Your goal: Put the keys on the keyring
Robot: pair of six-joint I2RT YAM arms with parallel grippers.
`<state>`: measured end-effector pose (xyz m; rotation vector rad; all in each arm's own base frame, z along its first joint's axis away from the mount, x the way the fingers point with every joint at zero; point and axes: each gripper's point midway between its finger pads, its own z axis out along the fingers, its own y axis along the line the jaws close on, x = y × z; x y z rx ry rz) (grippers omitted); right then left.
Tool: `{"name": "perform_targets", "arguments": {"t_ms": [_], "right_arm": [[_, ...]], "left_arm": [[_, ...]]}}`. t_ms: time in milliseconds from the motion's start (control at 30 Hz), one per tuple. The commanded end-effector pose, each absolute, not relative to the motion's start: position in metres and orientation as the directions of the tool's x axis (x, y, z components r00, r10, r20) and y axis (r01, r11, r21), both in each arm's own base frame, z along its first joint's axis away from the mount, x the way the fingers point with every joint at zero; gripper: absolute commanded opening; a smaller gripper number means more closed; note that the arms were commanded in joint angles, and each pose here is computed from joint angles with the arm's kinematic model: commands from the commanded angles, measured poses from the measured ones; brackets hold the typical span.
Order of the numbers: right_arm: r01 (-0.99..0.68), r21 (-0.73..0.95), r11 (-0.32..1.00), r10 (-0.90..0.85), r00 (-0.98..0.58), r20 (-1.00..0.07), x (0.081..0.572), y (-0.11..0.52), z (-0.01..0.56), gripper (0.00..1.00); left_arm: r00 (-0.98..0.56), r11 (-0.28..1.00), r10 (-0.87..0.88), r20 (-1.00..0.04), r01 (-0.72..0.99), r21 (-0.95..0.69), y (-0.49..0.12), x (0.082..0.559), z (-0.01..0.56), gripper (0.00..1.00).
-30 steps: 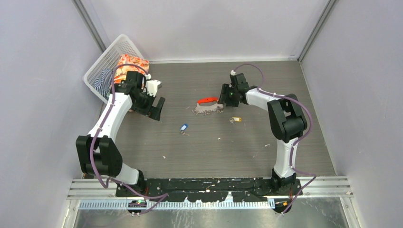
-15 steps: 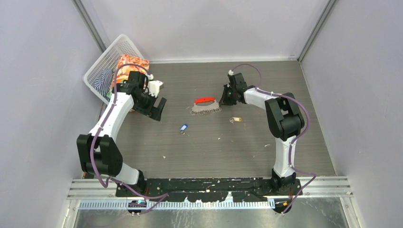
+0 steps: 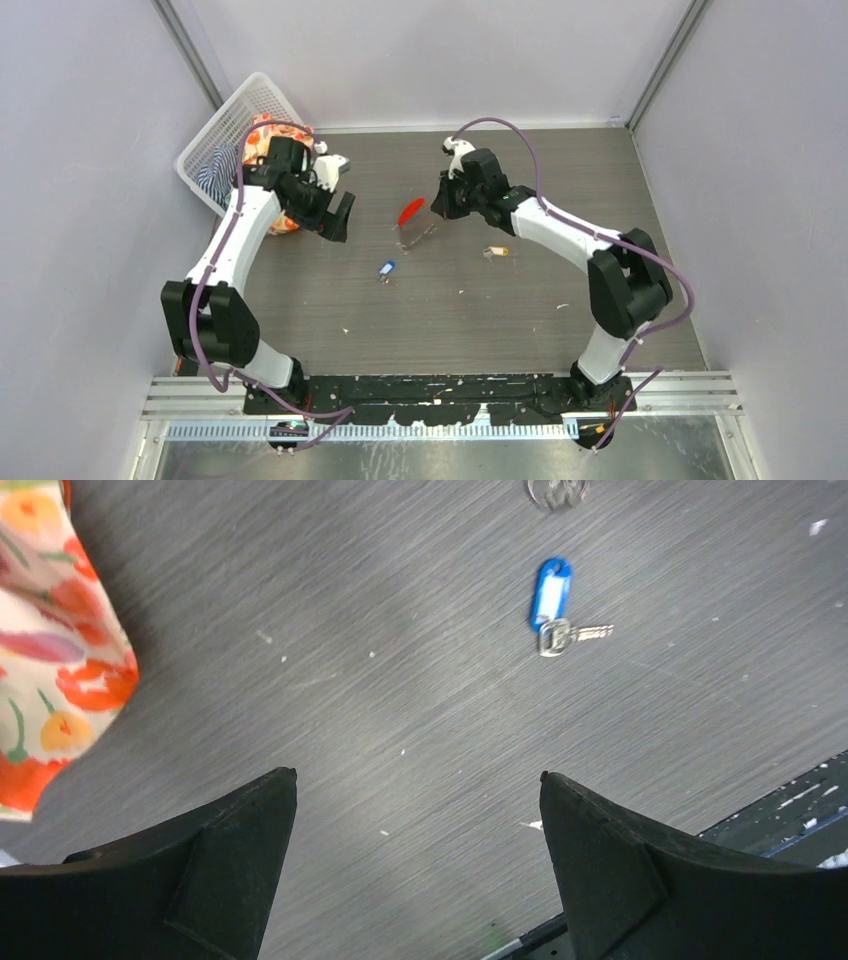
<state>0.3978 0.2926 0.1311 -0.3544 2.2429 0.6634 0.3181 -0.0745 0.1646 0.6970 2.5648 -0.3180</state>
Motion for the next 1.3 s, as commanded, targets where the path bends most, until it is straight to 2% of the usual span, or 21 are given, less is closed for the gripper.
{"name": "perform_targets", "arguments": {"t_ms": [0,200,300,400,600,767,867,1067,1267], "right_arm": [[-0.57,0.269,0.776,-0.083,-0.516,-0.852,0.386,0.307,0.191,0.01],[-0.694,0.2,0.692,-0.14,-0.4,-0.906,0.345,0.326,0.243,0.01],[-0.734,0.193,0.651,-0.137,-0.364,-0.921,0.322,0.329,0.272,0.01],[-0.777,0.234,0.585,-0.106,-0.359,-0.927,0.295,0.333,0.295,0.01],[-0.853,0.305,0.423,-0.047,-0.357,-0.933,0.233,0.339,0.337,0.01],[-0.895,0.338,0.291,-0.011,-0.357,-0.934,0.186,0.338,0.365,0.01],[-0.911,0.349,0.219,-0.008,-0.36,-0.933,0.162,0.339,0.375,0.01],[-0.93,0.335,0.152,0.008,-0.338,-0.941,0.135,0.342,0.394,0.01],[-0.935,0.321,0.15,0.005,-0.324,-0.946,0.13,0.347,0.397,0.01]], "left_arm": [[-0.641,0.757,0.44,-0.629,0.641,-0.124,-0.102,0.322,0.211,0.92],[-0.444,0.582,0.458,-0.77,0.804,-0.117,-0.136,0.302,0.254,0.94],[-0.239,0.415,0.472,-0.849,0.91,-0.026,-0.158,0.273,0.287,0.95],[-0.089,0.317,0.481,-0.872,0.945,0.078,-0.176,0.251,0.305,0.95],[0.044,0.211,0.46,-0.887,0.965,0.157,-0.197,0.21,0.313,0.87],[0.062,0.203,0.385,-0.921,0.968,0.15,-0.203,0.187,0.333,0.74],[0.021,0.18,0.336,-0.942,0.98,0.086,-0.209,0.171,0.344,0.66],[-0.056,0.102,0.243,-0.968,0.994,-0.032,-0.222,0.14,0.365,0.66],[-0.042,0.054,0.226,-0.973,0.998,-0.031,-0.224,0.122,0.371,0.63]]}}
